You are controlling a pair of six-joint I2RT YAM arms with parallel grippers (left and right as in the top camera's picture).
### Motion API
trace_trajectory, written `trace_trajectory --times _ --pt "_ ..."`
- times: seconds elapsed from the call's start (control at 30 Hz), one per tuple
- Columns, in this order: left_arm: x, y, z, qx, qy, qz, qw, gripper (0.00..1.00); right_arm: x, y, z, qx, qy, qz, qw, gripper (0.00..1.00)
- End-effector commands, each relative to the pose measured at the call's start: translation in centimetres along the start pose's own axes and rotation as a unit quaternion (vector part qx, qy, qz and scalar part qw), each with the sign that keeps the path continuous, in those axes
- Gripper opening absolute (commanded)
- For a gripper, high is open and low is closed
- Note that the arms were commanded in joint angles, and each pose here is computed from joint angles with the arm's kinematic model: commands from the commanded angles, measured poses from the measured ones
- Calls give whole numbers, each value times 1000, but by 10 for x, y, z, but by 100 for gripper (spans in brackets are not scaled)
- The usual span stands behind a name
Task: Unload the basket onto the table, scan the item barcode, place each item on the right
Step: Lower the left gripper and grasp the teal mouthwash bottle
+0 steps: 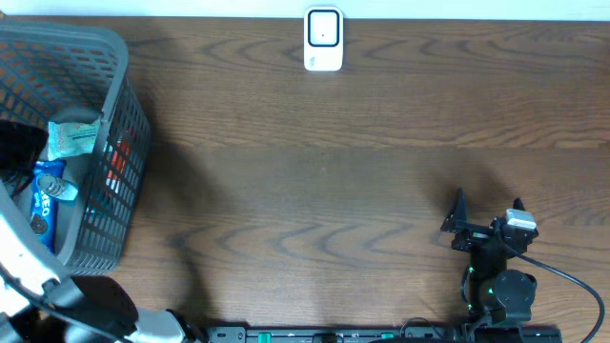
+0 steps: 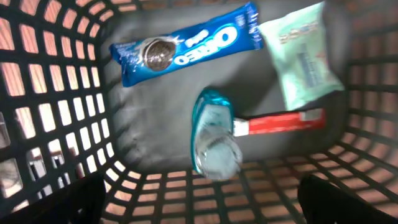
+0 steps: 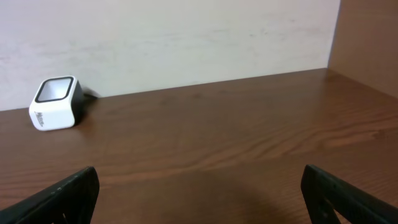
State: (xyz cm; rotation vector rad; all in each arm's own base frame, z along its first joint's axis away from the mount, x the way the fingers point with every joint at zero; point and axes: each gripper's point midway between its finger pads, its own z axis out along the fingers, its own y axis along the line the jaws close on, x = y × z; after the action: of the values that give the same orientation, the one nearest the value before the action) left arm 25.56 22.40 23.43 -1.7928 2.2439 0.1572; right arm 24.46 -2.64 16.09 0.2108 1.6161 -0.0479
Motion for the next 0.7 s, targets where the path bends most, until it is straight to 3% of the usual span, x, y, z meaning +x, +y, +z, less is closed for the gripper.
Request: trace_trajectory --times 0.0,0.2,0.37,0.67 --pt "2 4 27 -31 31 3 999 98 1 -5 0 9 1 -6 1000 99" --pt "11 2 52 -52 78 10 996 98 1 -5 0 9 1 -6 1000 99" --pt "17 2 63 -63 101 20 993 80 1 -5 0 10 1 -6 1000 99" --pt "21 3 74 -76 118 23 990 79 1 -5 0 9 1 -6 1000 99"
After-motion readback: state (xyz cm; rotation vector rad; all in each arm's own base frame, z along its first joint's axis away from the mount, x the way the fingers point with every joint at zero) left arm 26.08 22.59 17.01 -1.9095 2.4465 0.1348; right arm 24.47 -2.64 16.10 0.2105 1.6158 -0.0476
